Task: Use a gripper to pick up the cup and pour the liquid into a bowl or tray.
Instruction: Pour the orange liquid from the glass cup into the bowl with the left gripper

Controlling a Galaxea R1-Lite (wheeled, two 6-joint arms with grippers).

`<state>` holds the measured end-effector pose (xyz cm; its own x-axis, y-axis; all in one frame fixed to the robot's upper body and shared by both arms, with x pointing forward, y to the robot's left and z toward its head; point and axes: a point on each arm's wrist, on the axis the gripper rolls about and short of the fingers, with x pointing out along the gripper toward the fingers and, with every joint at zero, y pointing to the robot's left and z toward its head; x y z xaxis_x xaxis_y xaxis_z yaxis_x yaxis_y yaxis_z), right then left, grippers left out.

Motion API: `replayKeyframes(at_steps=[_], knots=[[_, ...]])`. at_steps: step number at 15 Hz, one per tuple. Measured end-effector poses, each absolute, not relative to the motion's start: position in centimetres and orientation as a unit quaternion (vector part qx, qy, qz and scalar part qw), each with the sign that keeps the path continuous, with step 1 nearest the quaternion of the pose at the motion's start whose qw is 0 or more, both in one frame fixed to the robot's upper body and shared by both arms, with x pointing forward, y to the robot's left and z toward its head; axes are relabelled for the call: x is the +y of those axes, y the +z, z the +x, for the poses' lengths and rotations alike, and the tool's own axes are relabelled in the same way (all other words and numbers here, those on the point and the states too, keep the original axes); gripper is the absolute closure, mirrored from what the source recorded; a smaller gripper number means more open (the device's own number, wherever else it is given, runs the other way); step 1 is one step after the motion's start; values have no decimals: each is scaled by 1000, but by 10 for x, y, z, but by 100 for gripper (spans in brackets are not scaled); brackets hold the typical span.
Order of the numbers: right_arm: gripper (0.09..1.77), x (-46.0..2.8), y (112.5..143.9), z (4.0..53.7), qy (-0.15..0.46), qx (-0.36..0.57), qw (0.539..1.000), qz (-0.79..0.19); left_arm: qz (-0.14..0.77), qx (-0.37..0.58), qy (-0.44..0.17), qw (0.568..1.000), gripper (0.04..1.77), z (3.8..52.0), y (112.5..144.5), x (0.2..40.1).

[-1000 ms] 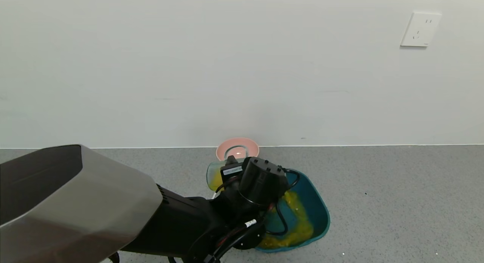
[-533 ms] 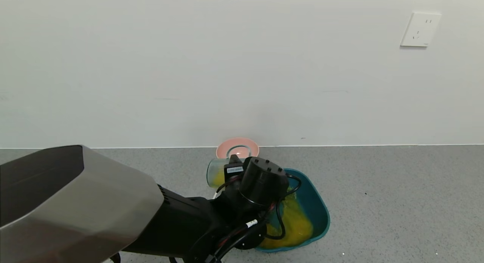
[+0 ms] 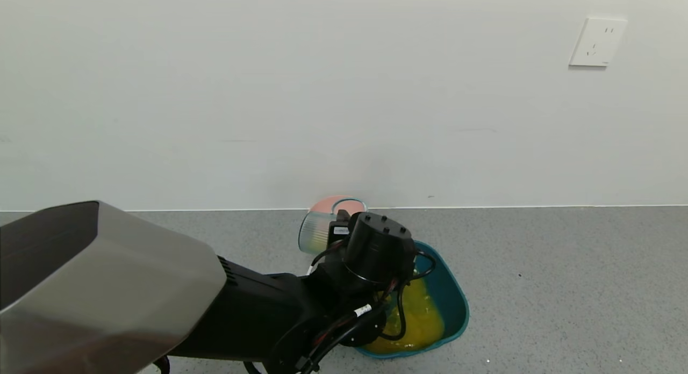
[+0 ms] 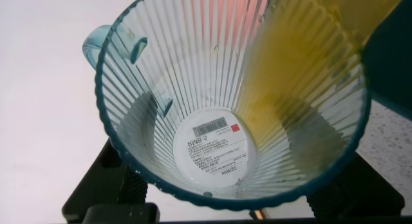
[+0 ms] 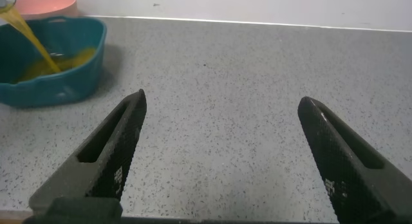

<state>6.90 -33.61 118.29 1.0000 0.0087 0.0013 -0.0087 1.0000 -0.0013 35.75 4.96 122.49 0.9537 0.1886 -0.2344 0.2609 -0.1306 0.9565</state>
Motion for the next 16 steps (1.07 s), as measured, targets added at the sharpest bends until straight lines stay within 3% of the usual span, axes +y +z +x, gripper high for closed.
replayKeyframes(at_steps=[12,16], knots=[[15,-336,1183,69,4,-1,1000,-1,817,132,-38,560,51,353,1247,51],[15,-336,1183,69,4,-1,1000,0,824,128,-38,550,51,352,1252,52]])
